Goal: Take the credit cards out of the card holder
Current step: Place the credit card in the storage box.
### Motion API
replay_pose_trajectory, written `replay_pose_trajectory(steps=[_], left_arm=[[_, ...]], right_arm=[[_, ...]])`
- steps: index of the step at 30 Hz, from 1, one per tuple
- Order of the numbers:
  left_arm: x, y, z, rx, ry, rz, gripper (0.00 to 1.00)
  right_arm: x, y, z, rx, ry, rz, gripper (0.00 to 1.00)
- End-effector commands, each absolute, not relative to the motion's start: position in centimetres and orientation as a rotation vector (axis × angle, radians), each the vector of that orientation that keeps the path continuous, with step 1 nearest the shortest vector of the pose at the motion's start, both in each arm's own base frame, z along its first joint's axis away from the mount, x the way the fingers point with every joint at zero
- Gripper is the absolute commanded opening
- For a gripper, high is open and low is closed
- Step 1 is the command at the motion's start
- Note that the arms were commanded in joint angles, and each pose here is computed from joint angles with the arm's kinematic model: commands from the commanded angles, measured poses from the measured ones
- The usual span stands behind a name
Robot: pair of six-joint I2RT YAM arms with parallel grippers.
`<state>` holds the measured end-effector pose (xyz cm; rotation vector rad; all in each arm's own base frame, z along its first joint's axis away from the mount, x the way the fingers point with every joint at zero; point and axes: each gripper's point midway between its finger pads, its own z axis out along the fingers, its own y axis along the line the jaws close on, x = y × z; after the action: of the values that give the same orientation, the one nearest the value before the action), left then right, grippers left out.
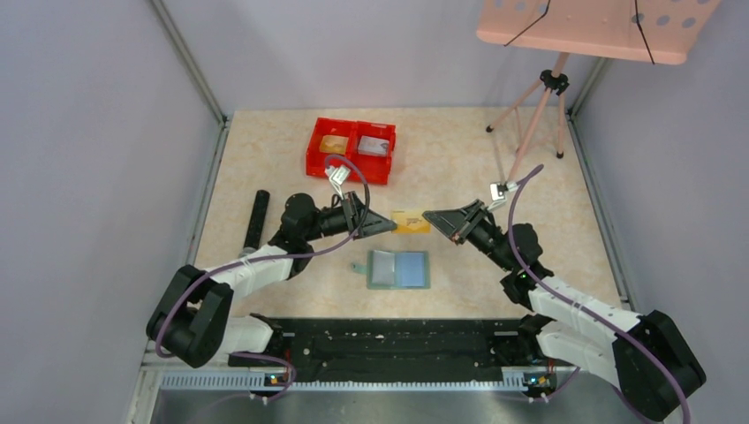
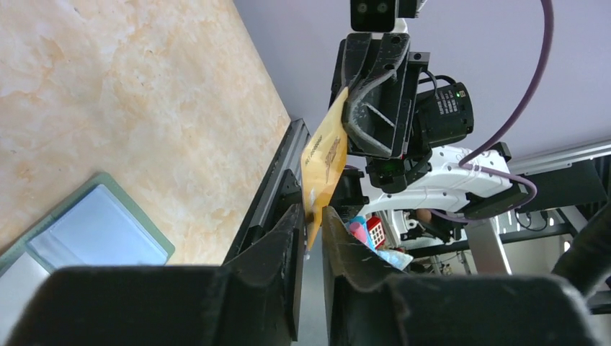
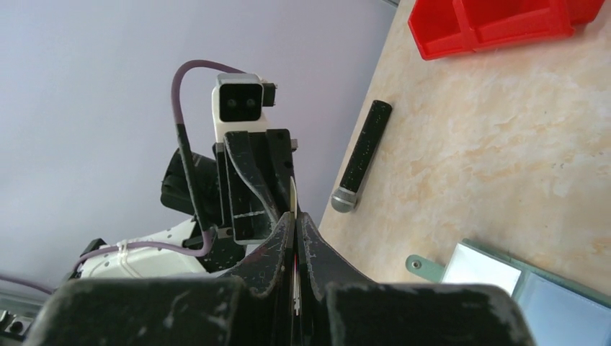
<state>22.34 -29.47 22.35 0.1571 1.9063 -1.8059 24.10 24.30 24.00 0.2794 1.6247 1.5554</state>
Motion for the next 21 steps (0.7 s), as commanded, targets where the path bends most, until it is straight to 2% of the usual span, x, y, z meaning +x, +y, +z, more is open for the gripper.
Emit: replay_pose_trajectory(steps=[1,5,7,9,13,16,21], left_arm=[[22.9,-29.7,24.2,0.188,1.816,-1.813,0.18],[23.3,-29.8,23.8,0.167,1.831,-1.805,0.18],[23.4,-29.9,23.8,0.162,1.833,-1.805,0.13],[23.7,-29.8,23.5,0.139,1.843,-1.792,0.02],[24.8,-29.3,22.8,0.092,1.888,-1.742,0.00],[26.5,-28.4,21.9,0.052,1.963,-1.655,0.00],[29.1,-25.6,20.1,0.088,2.124,-1.496,0.00]], right_arm=[[24.3,23.8,24.0,0.300,1.589,1.554,0.00],[24.2,23.6,23.3,0.314,1.600,1.545,0.00],[24.3,23.5,23.2,0.319,1.602,1.540,0.00],[24.3,23.5,22.9,0.321,1.611,1.535,0.00],[24.3,23.4,22.7,0.315,1.621,1.517,0.02],[24.2,23.6,22.5,0.281,1.643,1.494,0.15],[23.7,23.6,22.2,0.160,1.678,1.409,0.42]])
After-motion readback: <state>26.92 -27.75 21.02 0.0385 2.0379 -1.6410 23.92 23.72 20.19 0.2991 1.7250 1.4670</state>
